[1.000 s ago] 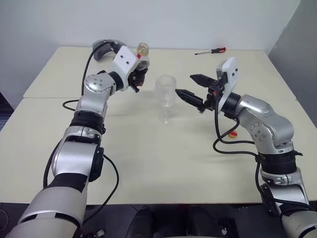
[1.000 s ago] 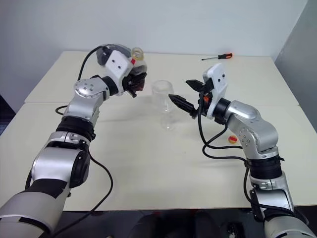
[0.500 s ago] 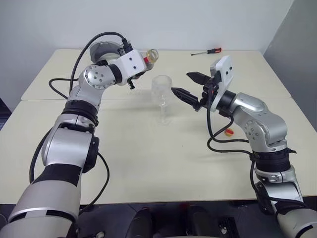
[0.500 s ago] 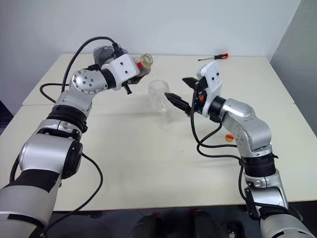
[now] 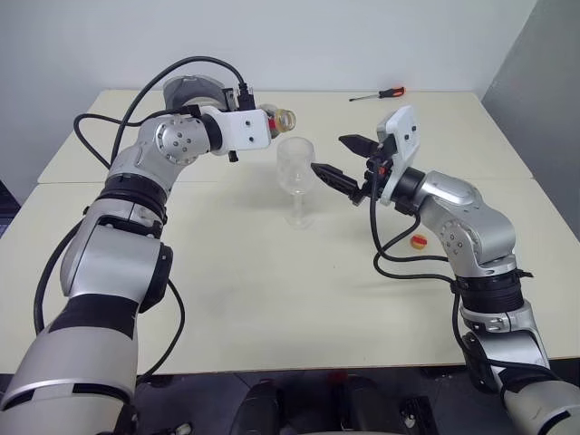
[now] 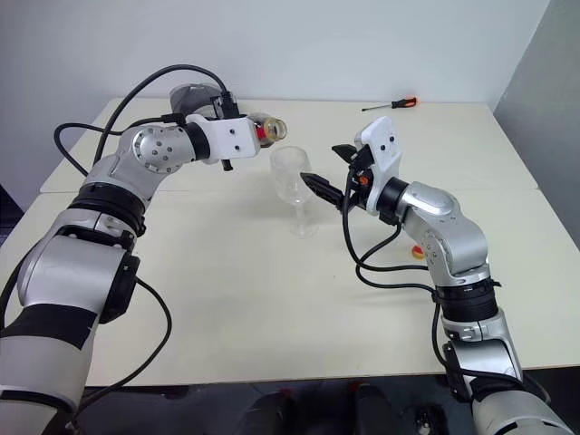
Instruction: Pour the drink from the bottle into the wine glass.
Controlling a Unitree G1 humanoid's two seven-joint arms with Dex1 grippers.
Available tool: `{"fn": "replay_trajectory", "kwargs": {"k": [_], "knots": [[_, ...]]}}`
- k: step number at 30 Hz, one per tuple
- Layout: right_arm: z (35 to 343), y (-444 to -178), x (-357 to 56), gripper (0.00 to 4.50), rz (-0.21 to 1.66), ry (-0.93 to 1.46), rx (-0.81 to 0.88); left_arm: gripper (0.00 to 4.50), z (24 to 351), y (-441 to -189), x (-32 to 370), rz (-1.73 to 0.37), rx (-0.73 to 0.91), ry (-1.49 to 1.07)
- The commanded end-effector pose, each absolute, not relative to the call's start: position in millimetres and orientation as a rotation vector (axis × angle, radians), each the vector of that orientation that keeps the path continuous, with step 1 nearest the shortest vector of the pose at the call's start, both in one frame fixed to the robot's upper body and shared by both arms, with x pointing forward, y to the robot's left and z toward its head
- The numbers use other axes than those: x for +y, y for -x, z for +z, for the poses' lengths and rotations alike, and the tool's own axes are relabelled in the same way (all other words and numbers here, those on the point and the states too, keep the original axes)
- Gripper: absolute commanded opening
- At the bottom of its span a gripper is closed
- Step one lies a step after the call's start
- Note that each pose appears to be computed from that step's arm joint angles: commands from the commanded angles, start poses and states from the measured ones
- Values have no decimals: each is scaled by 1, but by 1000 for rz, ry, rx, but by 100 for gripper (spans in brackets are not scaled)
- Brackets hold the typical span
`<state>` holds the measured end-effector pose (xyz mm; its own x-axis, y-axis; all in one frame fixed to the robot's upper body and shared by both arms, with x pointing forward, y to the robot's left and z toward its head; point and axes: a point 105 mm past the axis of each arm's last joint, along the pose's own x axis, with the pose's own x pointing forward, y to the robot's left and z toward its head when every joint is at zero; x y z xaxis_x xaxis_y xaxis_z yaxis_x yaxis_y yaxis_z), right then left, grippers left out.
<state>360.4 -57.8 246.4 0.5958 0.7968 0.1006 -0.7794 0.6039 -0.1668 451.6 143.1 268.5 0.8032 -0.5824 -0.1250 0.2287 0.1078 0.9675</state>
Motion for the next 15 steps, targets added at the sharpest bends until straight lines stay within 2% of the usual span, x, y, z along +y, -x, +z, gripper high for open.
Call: {"fn": "replay_trajectory", "kwargs": {"k": [1,15], "knots": [[262,-356,-55,450,932,121,-243,86,301,-448,144,-554,-409,-1394],[262,-355,-50,450,951,122,-251,86,308,-445,151,-514,-444,-1542]]}}
